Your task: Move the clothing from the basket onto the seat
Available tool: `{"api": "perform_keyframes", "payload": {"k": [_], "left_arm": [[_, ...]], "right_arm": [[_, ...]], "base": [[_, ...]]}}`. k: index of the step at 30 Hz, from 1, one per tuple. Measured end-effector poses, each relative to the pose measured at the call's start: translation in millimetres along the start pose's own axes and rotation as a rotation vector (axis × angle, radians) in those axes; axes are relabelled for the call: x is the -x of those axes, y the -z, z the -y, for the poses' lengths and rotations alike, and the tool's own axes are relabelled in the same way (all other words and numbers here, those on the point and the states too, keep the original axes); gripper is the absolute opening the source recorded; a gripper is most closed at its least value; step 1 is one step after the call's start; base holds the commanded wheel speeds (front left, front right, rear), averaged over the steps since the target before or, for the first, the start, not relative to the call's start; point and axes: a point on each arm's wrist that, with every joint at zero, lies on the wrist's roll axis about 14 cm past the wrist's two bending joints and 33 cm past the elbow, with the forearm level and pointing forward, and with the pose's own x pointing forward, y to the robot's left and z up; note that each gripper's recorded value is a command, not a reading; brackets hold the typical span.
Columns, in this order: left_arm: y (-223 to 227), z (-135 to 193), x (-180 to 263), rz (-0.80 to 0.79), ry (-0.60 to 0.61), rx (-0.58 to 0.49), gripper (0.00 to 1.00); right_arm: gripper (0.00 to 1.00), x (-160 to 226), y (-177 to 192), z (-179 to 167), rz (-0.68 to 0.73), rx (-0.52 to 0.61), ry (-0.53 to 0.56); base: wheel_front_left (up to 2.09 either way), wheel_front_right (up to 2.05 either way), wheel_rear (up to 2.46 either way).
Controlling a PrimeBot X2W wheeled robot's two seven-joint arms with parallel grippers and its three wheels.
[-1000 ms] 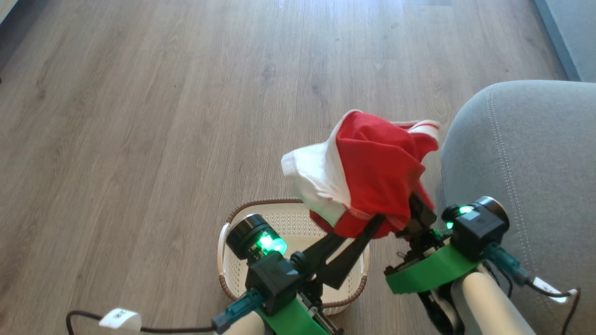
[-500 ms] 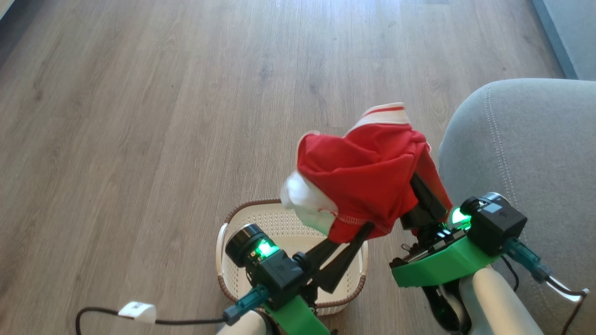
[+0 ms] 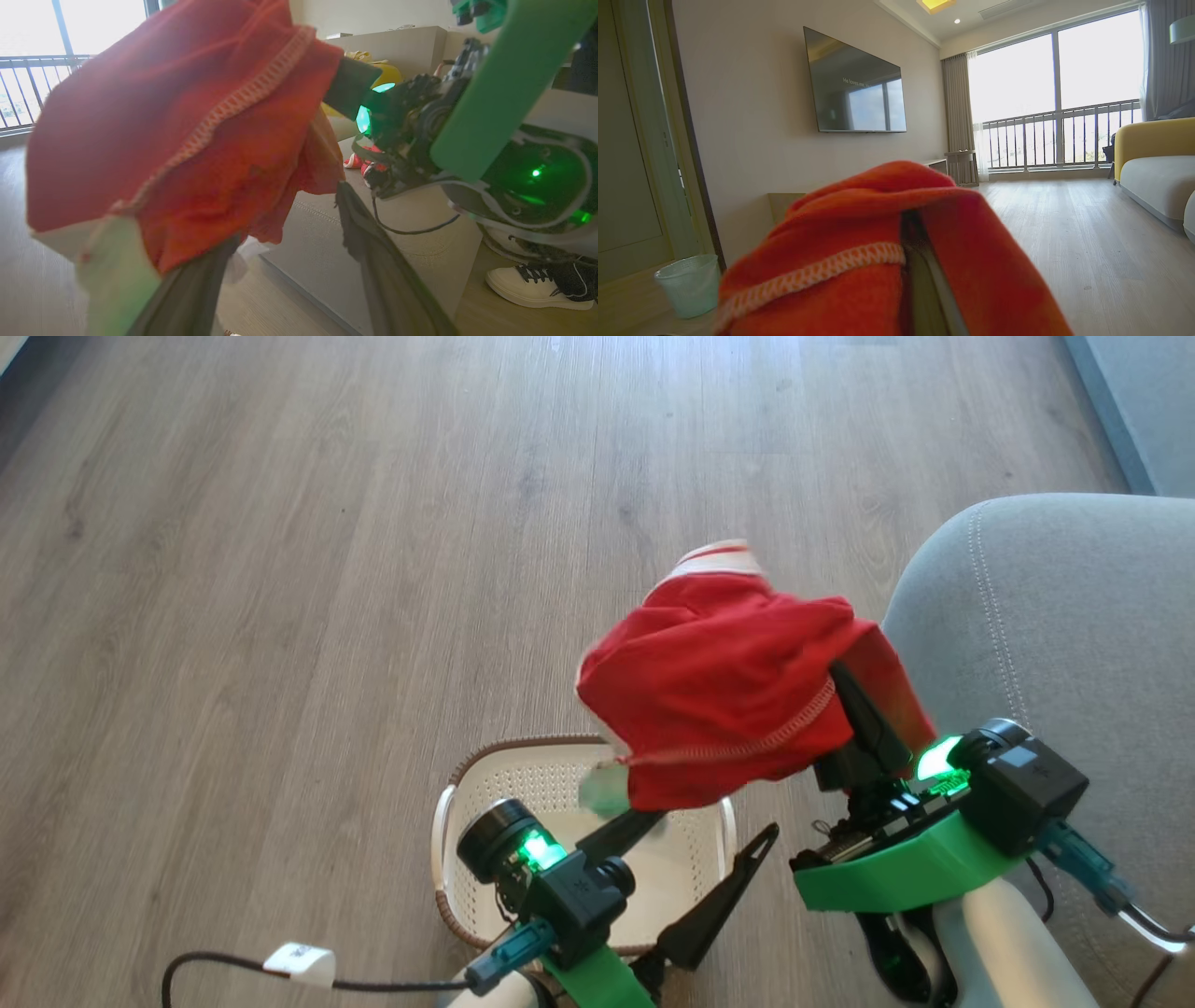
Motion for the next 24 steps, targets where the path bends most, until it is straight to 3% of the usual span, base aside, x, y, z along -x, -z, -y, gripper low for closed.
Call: {"api": "perform_keyframes", "payload": {"k": [24], "left_arm": [[27.1,-14.2,8.2,-0.084,-0.048,0.011,1.00]], "right_arm": [[0.00,-4.3,-44.7,48.5,0.127,0.088,0.120]], "base": [[0.00,0.00,0.00]]}}
